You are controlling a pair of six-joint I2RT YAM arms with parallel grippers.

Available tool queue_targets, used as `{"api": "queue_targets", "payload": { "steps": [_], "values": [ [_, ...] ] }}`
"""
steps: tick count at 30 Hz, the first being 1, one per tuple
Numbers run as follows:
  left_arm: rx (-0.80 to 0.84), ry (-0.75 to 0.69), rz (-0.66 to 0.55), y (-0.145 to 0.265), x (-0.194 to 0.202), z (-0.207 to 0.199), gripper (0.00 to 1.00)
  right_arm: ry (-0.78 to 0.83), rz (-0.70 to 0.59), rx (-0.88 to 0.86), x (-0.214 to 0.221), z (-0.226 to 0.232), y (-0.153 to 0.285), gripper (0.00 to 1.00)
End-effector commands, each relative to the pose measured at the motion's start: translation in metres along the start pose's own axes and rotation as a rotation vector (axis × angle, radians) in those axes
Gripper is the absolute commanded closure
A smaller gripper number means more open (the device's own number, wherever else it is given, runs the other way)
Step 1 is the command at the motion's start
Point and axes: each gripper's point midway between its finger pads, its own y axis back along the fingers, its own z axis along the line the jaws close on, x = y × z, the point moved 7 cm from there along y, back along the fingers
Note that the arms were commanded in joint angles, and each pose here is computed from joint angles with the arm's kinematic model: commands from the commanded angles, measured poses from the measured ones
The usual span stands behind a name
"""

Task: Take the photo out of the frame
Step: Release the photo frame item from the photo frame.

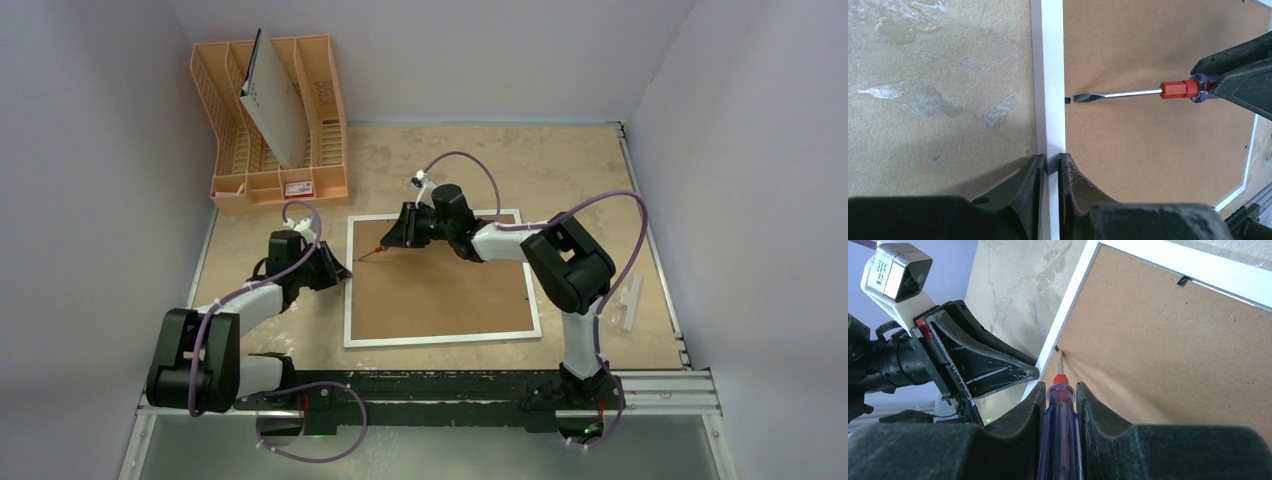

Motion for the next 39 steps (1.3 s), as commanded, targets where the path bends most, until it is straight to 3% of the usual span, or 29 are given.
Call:
{"api": "queue_targets", "payload": {
  "steps": [1,22,39],
  "values": [
    [-0.091,-0.003,0.088,0.002,0.025,0.019,0.85,-0.002,0.023,-0.006,0.004,-0.001,-0.001,1.0],
    [-0.06,-0.009,0.089,0.001,0.024,0.017,0.88,-0.032,0.06,0.006,0.015,-0.004,-0.011,1.0],
    [-0.031,-0.017,0.097,-0.001,0.025,0.015,0.94,-0.175,0.128,-0.017,0.039,-0.005,-0.027,1.0]
  ]
}}
